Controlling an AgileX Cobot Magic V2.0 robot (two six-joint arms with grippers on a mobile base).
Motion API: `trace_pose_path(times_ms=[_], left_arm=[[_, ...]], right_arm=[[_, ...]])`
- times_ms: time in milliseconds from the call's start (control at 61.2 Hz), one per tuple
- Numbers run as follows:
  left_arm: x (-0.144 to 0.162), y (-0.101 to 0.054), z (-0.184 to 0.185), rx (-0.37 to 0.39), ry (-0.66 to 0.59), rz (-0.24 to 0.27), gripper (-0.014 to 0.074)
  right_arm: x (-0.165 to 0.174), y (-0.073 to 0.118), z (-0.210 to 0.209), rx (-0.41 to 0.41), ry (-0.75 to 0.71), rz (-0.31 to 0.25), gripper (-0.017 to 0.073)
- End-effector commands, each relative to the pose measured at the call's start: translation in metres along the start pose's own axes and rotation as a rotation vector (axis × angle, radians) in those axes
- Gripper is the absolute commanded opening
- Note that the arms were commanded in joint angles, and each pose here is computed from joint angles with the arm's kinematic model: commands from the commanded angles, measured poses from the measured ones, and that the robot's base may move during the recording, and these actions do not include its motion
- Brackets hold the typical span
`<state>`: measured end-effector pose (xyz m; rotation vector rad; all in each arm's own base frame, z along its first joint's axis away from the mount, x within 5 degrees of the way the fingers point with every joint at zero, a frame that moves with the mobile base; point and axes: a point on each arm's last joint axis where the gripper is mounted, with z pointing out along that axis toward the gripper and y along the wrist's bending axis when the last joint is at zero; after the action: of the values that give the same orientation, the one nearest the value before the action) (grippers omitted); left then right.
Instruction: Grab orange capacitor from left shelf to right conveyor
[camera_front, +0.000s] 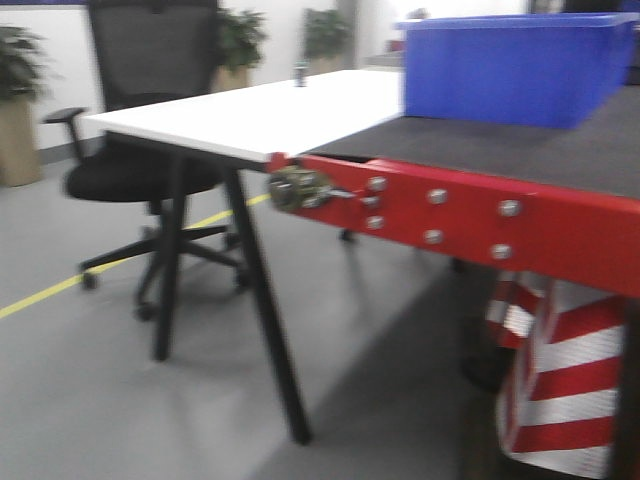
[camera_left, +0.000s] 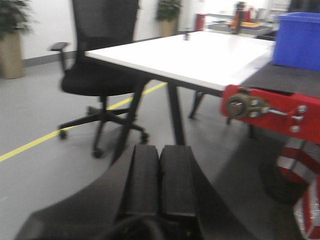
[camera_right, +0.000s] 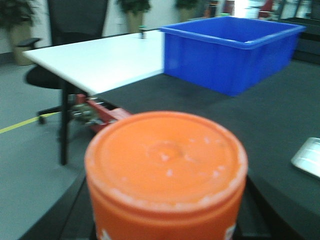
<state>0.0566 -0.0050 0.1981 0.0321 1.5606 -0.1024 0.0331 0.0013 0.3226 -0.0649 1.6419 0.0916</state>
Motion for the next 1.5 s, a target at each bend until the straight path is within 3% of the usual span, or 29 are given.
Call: trace_pose_path(times_ms=[0,1488], left_arm=[[-0.0101,0.0002,-0.0015,-0.002,-0.103,-0.005,-0.0127],[-0.0101,0.0002,-0.0015,-0.002,-0.103,-0.005,-0.0127]], right_arm=[[-0.0165,0.0006,-0.0021,-0.006,-0.107,-0.008,0.0113],[-0.0165,0.0006,-0.0021,-0.006,-0.107,-0.008,0.0113]])
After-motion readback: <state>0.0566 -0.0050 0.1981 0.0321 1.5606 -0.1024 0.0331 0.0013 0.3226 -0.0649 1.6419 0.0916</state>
